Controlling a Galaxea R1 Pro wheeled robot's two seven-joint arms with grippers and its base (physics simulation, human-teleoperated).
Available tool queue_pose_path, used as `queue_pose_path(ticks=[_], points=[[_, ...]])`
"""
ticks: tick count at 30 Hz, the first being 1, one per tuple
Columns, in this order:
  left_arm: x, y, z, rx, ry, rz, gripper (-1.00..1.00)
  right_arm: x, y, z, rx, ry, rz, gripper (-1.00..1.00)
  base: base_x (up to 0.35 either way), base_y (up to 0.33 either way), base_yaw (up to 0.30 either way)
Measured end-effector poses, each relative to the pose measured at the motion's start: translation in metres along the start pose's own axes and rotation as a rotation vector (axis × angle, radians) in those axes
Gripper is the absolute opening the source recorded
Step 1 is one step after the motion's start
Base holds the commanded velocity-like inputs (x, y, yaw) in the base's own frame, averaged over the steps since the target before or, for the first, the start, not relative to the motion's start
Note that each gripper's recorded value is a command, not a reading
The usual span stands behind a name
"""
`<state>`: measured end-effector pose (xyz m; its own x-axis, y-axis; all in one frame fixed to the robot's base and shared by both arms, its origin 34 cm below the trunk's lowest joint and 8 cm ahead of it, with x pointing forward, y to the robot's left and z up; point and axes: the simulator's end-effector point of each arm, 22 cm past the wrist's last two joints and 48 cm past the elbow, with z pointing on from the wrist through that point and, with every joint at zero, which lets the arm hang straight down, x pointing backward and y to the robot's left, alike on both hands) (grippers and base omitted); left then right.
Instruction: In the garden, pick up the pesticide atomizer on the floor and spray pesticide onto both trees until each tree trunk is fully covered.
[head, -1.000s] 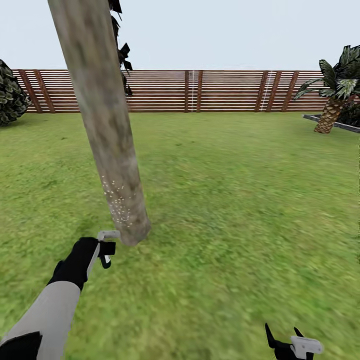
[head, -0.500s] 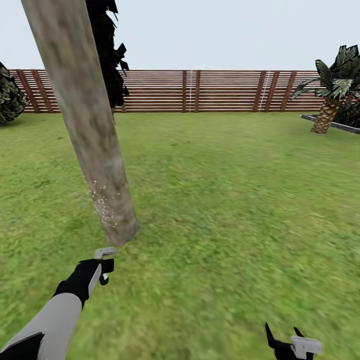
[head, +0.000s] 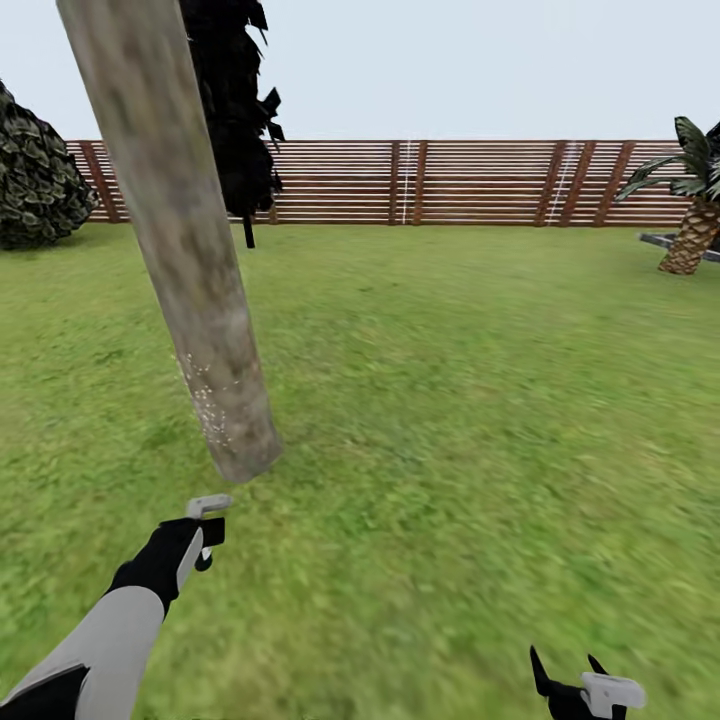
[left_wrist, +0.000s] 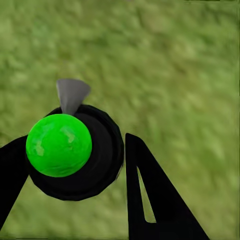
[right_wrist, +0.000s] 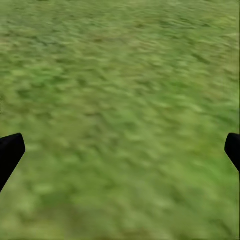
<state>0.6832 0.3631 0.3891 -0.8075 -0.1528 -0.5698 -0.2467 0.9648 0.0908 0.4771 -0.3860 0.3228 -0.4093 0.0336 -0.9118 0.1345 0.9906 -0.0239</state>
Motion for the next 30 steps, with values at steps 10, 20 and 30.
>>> queue_pose_path(ticks=[10, 20, 30], points=[[-0.0003, -0.0005, -0.0001, 0.001, -0.001, -0.002, -1.00, 0.0001, 0.0002, 0.0000, -0.001, 0.000, -0.001, 1.00, 0.148, -0.267, 0.278], [-0.0011, 0.0030, 0.0005, -0.001, -0.009, -0.028, -1.00, 0.0000, 0.0000, 0.0000, -0.001, 0.000, -0.001, 1.00, 0.153, -0.264, 0.070], [-0.0041, 0.0026, 0.0006, 0.000, -0.027, -0.033, -1.00, 0.0001, 0.0002, 0.0000, -0.001, 0.000, -0.001, 1.00, 0.152, -0.264, 0.037]])
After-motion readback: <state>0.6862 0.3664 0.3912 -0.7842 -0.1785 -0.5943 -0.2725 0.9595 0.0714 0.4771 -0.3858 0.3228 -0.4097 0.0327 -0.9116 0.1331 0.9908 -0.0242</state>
